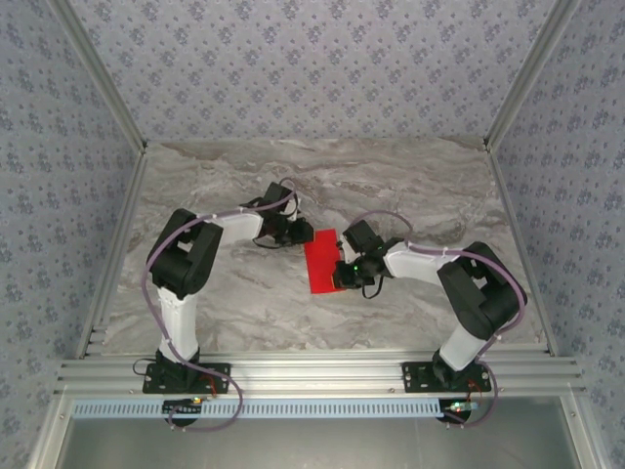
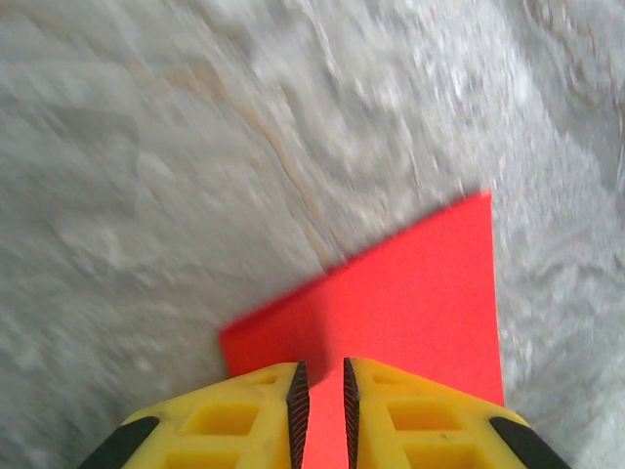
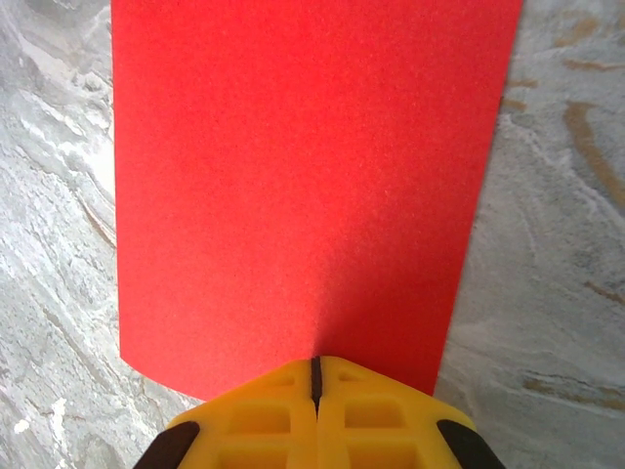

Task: Fold a paper plane with a square sheet of paper (fold left side to right side)
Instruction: First fold the square sheet of paper in half at the center of the table, then fold the triangle a second time at the center of the table.

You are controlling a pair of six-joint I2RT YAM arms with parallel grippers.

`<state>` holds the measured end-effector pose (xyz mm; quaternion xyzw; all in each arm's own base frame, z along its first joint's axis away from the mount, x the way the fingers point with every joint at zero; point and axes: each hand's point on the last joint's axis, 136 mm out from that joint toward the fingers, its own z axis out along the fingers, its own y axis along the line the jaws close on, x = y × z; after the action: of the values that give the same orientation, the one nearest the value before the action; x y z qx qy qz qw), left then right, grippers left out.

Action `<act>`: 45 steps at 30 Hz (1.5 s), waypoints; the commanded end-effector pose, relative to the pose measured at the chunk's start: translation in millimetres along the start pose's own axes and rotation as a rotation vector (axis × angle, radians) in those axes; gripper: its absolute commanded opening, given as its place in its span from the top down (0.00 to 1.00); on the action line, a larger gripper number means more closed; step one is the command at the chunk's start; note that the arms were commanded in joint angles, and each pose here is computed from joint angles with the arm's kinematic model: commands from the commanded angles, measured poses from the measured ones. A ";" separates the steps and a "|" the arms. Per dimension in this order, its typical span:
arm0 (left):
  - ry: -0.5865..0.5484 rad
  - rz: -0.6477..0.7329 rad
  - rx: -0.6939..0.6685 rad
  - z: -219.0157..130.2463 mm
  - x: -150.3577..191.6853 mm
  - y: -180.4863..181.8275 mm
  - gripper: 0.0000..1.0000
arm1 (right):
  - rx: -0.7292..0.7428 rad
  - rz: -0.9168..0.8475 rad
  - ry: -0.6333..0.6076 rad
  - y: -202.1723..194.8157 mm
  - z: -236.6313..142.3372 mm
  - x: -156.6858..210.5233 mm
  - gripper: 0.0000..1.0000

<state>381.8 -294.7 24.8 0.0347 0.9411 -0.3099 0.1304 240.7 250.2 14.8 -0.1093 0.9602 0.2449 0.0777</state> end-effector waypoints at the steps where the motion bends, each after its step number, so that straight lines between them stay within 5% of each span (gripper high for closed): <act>1: -0.073 0.001 -0.111 -1.0 -35.8 34.3 0.79 | 0.148 0.092 0.184 -42.1 9.3 61.9 0.97; 8: -0.074 0.016 -0.099 -1.5 -49.7 28.4 0.79 | 0.087 0.152 0.147 -28.7 16.5 64.8 0.97; 16: -0.205 0.071 -0.039 -73.1 -63.9 -6.3 0.65 | -0.015 0.213 0.028 14.4 17.1 56.9 0.96; 21: -0.211 0.046 0.066 -95.3 -37.8 -26.2 0.62 | -0.063 0.116 -0.051 43.5 1.6 31.5 0.87; 32: -0.017 0.064 0.126 -40.3 51.9 -55.6 0.65 | -0.023 0.147 -0.169 -2.4 -48.8 -10.1 0.68; 45: 0.047 0.014 0.067 -5.6 72.5 -27.2 0.69 | -0.074 0.229 -0.204 -24.0 -54.4 -10.5 0.58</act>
<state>304.5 -313.0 28.9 0.0553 0.9350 -0.3340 0.1056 252.2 205.2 48.7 0.0268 0.9471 0.2884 0.1383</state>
